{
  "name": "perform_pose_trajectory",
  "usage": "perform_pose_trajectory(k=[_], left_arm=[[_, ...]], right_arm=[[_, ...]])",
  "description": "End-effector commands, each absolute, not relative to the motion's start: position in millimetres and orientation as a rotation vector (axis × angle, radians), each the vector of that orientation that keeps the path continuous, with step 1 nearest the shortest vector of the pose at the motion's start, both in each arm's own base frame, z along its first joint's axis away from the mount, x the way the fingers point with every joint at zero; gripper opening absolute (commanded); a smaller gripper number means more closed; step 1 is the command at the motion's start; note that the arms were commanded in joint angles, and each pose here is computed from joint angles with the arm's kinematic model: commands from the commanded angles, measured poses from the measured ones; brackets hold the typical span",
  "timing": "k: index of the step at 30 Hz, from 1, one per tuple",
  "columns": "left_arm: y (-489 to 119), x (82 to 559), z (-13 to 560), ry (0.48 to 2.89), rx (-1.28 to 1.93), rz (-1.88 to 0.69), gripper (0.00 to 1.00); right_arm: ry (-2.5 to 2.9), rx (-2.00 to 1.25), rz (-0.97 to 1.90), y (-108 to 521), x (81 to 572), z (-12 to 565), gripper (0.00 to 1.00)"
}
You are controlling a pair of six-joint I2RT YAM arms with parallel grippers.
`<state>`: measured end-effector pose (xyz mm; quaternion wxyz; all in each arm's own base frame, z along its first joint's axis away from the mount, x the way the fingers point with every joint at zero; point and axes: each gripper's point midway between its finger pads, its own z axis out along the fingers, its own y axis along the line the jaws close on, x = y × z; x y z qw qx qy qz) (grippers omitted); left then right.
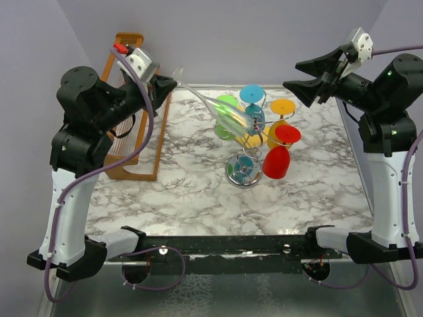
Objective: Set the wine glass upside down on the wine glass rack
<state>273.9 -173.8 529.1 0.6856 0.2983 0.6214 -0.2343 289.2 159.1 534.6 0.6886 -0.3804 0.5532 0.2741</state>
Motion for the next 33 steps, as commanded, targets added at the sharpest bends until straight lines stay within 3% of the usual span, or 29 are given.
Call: perform_pose_trajectory(k=[1,8,17,33], left_arm=[[-180.7,232.4,510.2,1.282,1.062,-0.459,0.00],[-188.8,202.6,491.3,1.176,1.335,-0.479,0.00],[-207.1,215.9,462.1,1.207,1.422,-0.484,0.00],[-295.9,205.4,429.4,1.052,1.715,-0.273,0.00]], right_arm=[[1.260,-0.847,0.584,155.9,292.8,527.2,0.57],[1.277,-0.860,0.561,153.6,293.5,519.8,0.58],[1.323,-0.876,0.566,153.8,300.4,503.9,0.58],[1.384,-0.836,0.534,145.8,298.9,483.2,0.58]])
